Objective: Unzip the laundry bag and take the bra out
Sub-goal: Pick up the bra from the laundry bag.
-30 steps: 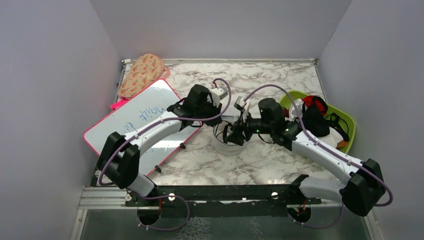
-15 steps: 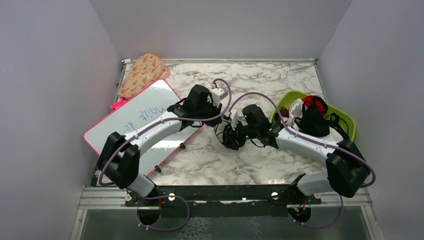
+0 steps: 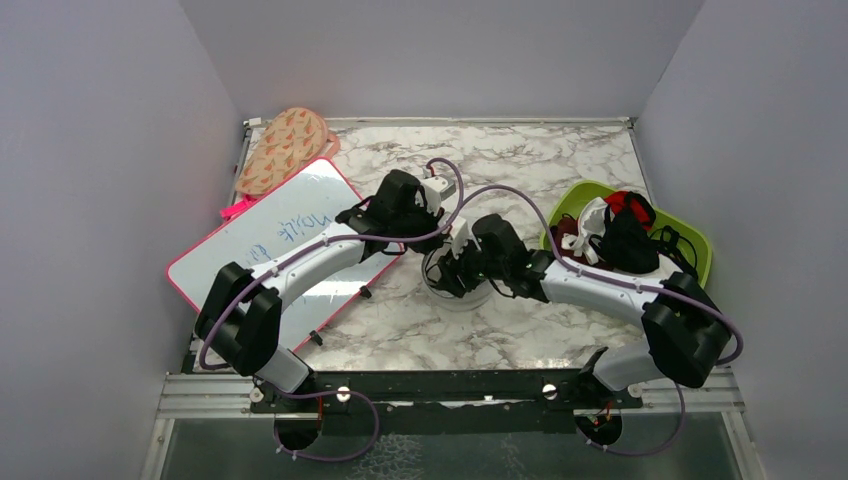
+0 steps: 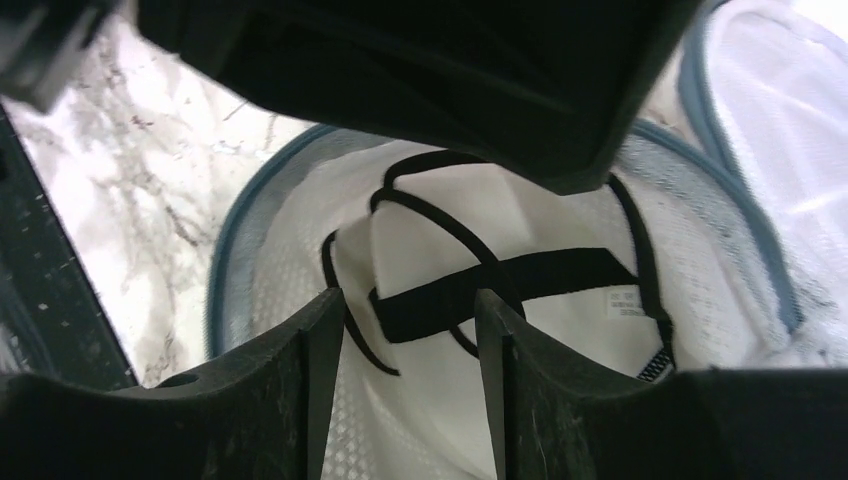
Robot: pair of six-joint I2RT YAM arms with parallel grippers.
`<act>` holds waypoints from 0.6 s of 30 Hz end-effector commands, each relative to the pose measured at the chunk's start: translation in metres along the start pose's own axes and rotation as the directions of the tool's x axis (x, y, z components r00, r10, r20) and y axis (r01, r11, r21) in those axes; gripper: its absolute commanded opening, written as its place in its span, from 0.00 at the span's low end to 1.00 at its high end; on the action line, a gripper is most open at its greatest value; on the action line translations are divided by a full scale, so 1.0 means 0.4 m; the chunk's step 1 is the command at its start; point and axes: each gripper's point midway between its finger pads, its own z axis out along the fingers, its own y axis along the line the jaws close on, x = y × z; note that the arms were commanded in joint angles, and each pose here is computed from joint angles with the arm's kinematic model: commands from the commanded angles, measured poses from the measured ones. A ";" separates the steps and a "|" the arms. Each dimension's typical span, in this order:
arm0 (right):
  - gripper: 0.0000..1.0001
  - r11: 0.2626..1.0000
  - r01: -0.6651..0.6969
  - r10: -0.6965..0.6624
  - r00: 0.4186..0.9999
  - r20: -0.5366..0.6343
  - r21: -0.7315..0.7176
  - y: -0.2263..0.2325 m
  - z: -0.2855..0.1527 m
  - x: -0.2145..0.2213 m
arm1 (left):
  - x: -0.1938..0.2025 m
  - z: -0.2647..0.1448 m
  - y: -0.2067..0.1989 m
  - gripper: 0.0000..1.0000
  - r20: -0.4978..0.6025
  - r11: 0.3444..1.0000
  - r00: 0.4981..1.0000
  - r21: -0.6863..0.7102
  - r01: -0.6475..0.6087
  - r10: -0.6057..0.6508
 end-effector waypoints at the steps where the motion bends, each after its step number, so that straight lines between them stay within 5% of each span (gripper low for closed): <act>1: 0.49 0.995 -0.018 0.013 0.999 0.051 0.099 -0.039 0.014 -0.041 | 0.001 0.006 -0.007 0.00 0.000 1.000 1.000 0.016 -0.008 0.008; 10: 0.63 0.995 -0.018 0.016 1.000 0.018 0.103 0.003 0.055 0.005 | 0.001 0.008 -0.008 0.00 0.000 1.000 1.000 0.021 -0.005 0.005; 14: 0.66 0.972 -0.045 0.052 0.998 -0.025 0.232 -0.044 0.070 0.056 | 0.003 0.009 -0.007 0.00 -0.002 1.000 1.000 0.020 -0.004 0.005; 18: 0.41 0.942 -0.071 0.081 0.997 -0.017 0.328 -0.082 0.055 0.048 | 0.004 0.011 -0.007 0.00 -0.004 1.000 1.000 0.019 -0.004 0.004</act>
